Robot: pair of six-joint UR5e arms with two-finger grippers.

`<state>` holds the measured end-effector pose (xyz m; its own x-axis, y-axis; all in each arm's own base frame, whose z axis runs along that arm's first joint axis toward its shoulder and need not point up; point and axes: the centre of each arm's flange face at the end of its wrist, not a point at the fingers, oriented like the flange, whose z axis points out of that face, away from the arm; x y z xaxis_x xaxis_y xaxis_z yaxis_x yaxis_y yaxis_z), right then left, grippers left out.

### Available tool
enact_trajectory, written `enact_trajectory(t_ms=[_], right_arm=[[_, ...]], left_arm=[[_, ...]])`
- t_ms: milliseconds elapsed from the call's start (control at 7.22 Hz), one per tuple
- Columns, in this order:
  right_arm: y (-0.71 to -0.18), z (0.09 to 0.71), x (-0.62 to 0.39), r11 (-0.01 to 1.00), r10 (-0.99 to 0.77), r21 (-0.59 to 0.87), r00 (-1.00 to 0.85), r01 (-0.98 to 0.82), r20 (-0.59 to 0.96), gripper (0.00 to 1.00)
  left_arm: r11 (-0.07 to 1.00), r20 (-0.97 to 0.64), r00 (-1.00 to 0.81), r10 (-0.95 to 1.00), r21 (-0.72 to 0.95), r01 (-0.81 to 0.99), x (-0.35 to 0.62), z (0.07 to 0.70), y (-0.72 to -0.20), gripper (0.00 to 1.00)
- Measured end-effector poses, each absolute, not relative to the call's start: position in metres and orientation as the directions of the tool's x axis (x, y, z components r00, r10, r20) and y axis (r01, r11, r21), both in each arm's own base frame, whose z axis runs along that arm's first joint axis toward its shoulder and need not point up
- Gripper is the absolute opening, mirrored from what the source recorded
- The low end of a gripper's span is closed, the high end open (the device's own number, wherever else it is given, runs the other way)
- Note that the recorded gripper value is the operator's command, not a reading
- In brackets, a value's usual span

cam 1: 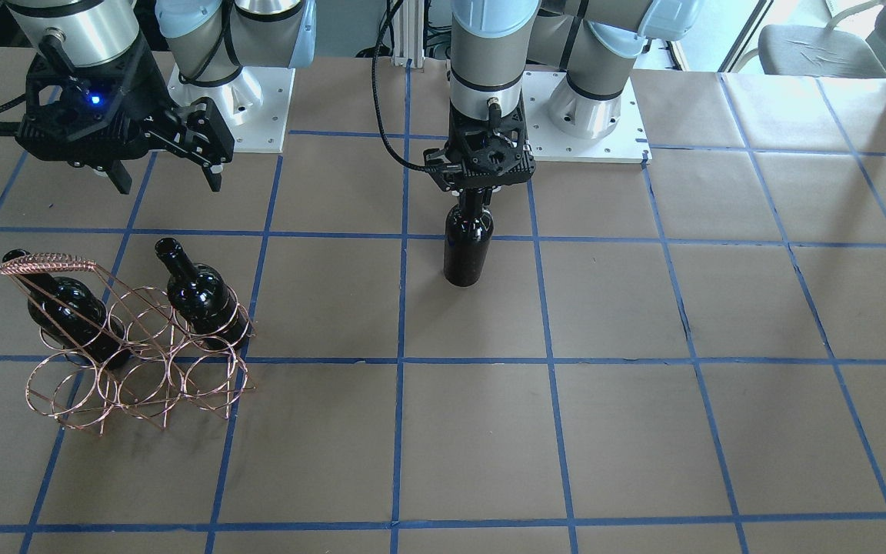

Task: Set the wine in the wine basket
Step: 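Carry the bottle toward the table center and stand it upright, then open the left gripper and raise it away from the standing bottle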

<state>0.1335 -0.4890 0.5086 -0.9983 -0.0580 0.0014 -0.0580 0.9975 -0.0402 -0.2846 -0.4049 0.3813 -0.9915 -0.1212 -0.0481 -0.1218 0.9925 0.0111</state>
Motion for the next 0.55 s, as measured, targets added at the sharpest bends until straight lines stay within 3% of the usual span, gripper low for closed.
enact_trajectory(t_ms=[138, 277, 554], right_arm=[[-0.489, 0.508, 0.133, 0.998, -0.058, -0.04, -0.998, -0.058, 0.003, 1.0], [-0.489, 0.508, 0.133, 0.997, -0.06, -0.046, -0.998, -0.061, 0.005, 1.0], [-0.489, 0.509, 0.134, 0.997, -0.056, -0.061, -0.998, -0.056, 0.005, 1.0]], left_arm=[[0.992, -0.048, -0.991, -0.121, 0.015, -0.122, -0.285, 0.379, -0.406, 0.76], [0.992, -0.046, -0.992, -0.121, 0.019, -0.122, -0.286, 0.377, -0.406, 1.0], [0.993, -0.041, -0.992, -0.121, 0.004, -0.121, -0.285, 0.39, -0.406, 1.0]])
